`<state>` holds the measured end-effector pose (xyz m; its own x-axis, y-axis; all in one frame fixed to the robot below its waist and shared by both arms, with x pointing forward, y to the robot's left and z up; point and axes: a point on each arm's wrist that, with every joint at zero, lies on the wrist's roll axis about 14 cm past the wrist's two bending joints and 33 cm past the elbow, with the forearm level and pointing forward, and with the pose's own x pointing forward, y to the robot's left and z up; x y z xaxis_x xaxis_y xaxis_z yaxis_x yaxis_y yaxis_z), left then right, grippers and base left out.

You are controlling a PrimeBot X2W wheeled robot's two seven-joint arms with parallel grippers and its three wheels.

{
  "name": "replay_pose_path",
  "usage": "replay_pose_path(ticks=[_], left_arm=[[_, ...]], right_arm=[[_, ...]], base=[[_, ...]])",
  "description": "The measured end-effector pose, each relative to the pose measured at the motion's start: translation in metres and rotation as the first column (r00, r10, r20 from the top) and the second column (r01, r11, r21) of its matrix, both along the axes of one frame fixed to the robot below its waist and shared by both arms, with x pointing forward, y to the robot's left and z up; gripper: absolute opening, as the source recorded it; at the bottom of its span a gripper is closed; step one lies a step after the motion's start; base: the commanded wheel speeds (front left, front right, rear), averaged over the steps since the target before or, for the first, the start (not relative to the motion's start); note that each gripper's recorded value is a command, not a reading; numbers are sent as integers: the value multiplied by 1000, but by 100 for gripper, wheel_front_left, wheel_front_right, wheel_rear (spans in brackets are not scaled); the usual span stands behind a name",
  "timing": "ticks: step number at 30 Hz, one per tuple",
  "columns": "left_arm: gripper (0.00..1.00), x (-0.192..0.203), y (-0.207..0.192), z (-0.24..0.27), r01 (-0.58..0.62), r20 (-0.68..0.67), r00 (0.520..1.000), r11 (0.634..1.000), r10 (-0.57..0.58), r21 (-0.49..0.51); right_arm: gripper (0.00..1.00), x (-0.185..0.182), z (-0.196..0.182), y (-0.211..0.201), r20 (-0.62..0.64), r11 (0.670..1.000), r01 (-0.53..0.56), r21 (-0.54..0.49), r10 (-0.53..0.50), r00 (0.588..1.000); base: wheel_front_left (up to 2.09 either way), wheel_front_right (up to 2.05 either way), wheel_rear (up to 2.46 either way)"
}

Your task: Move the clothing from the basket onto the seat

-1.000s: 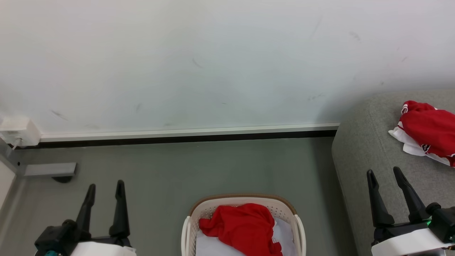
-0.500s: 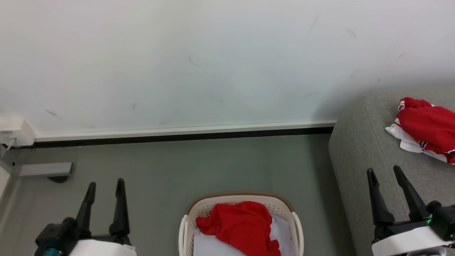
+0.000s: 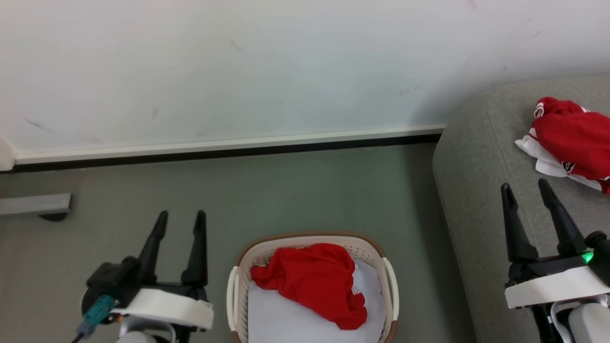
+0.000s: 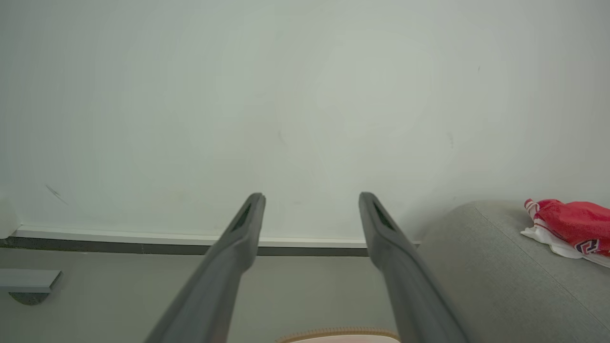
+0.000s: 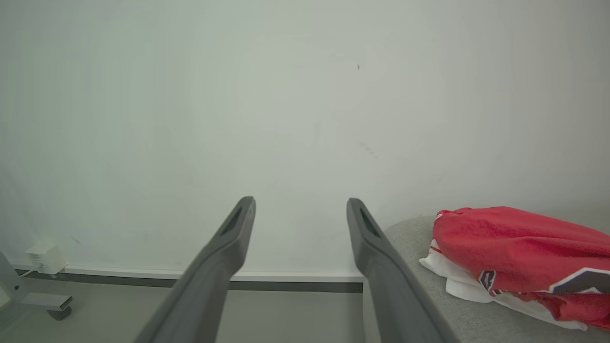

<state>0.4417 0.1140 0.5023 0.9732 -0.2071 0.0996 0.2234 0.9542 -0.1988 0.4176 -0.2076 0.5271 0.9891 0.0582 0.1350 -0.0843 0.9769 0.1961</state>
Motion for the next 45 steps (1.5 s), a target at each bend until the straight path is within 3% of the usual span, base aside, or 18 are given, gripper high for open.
replay_pose_path(ticks=[13, 24, 36, 45], left_arm=[[100, 35, -64, -55, 184, -129, 975, 983, -182, 2], [100, 61, -104, -123, 323, -259, 916, 946, -307, 22], [100, 71, -139, -210, 470, -440, 799, 882, -409, 34], [100, 61, -164, -274, 557, -582, 674, 830, -456, -5]], right_arm=[[100, 27, 1, -30, 13, 998, 66, -18, -65, 998], [100, 56, -10, -39, 12, 994, 105, -16, -104, 994], [100, 88, -31, -48, 7, 990, 131, -47, -130, 991], [100, 106, -52, -52, -12, 987, 140, -73, -142, 990]], base=[[0, 0, 0], [0, 0, 0], [0, 0, 0], [0, 0, 0]])
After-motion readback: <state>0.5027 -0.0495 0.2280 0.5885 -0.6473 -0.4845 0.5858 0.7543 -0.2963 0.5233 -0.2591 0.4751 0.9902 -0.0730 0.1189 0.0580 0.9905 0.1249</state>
